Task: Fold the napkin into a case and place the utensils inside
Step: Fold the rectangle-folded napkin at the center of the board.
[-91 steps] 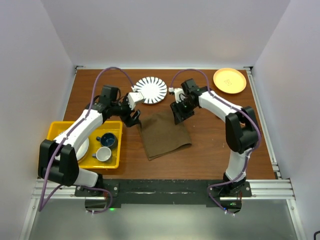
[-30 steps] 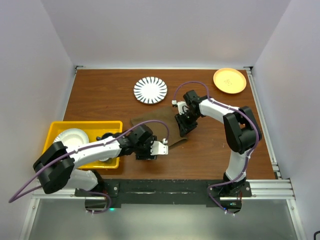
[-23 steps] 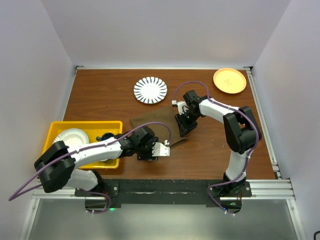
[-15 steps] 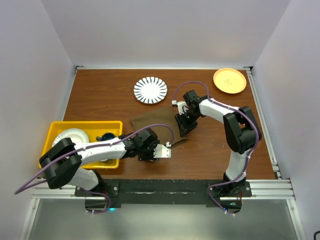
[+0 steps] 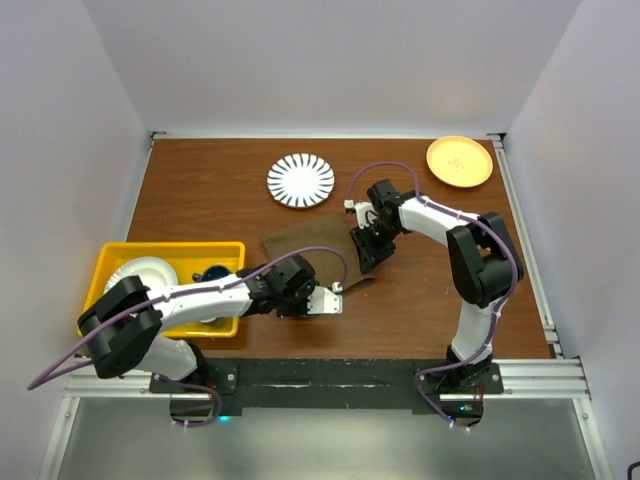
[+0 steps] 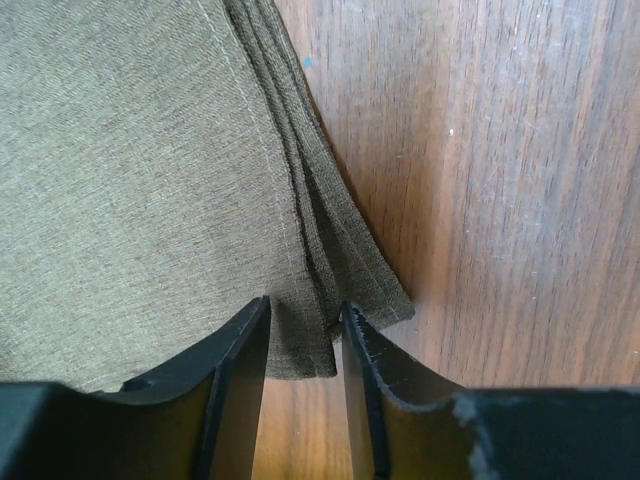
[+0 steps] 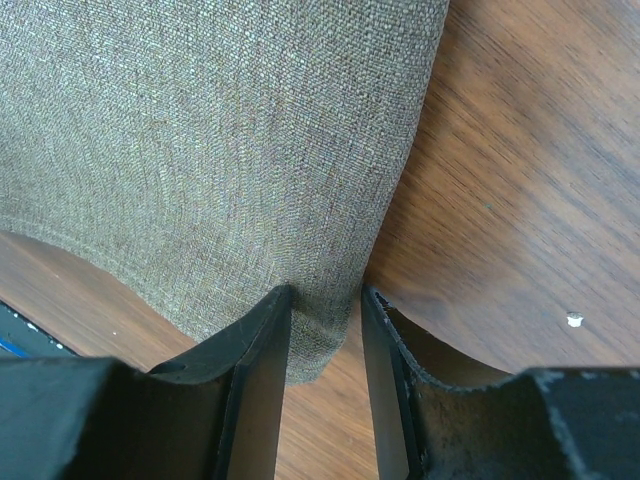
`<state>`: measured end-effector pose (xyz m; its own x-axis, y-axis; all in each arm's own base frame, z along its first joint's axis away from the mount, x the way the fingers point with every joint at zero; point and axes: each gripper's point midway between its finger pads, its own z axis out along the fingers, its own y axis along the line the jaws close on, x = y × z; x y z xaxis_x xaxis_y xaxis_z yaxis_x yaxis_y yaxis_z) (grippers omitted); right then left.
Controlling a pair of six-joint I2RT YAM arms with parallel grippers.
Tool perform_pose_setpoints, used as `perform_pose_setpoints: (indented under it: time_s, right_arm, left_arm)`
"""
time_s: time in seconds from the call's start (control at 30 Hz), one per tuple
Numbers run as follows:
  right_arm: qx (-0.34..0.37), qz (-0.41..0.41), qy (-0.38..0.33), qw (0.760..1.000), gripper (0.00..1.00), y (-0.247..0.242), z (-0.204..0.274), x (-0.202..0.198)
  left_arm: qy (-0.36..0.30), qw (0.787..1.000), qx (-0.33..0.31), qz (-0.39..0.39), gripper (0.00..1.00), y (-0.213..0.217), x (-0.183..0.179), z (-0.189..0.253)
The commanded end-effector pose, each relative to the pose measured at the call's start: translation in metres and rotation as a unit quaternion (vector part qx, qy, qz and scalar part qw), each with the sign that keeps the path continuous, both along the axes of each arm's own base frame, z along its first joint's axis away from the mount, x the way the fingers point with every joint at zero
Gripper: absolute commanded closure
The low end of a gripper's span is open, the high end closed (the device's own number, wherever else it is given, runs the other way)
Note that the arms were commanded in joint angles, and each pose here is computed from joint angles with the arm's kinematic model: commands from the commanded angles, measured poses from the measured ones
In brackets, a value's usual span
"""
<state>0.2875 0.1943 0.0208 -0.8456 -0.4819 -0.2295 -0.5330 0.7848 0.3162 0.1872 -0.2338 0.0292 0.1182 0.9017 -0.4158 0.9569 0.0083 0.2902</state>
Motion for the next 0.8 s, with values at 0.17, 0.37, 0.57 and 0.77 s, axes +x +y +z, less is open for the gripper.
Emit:
perform_pose_setpoints:
  time_s: [0.17,0.37,0.57,0.77]
  right_arm:
    - [0.000,0.000,-0.013,1.000,0.61,0.000,0.007,0.010]
    - [0.011,-0.002,-0.020,1.000,0.52,0.003,0.017,0.013]
    - [0.025,-0.003,-0.033,0.999,0.48,0.009,0.035,0.018]
    - [0.028,-0.002,-0.029,0.999,0.47,0.010,0.039,0.017]
  left_arm:
    - [-0.016,0.999,-0.034,-0.003,0.67,-0.015,0.006,0.022]
    - [-0.010,0.999,-0.048,-0.012,0.93,-0.021,0.003,0.035]
    - [-0.005,0.998,-0.055,-0.017,1.00,-0.026,0.003,0.054]
    - [0.012,0.998,-0.046,-0.030,1.00,-0.032,-0.008,0.065]
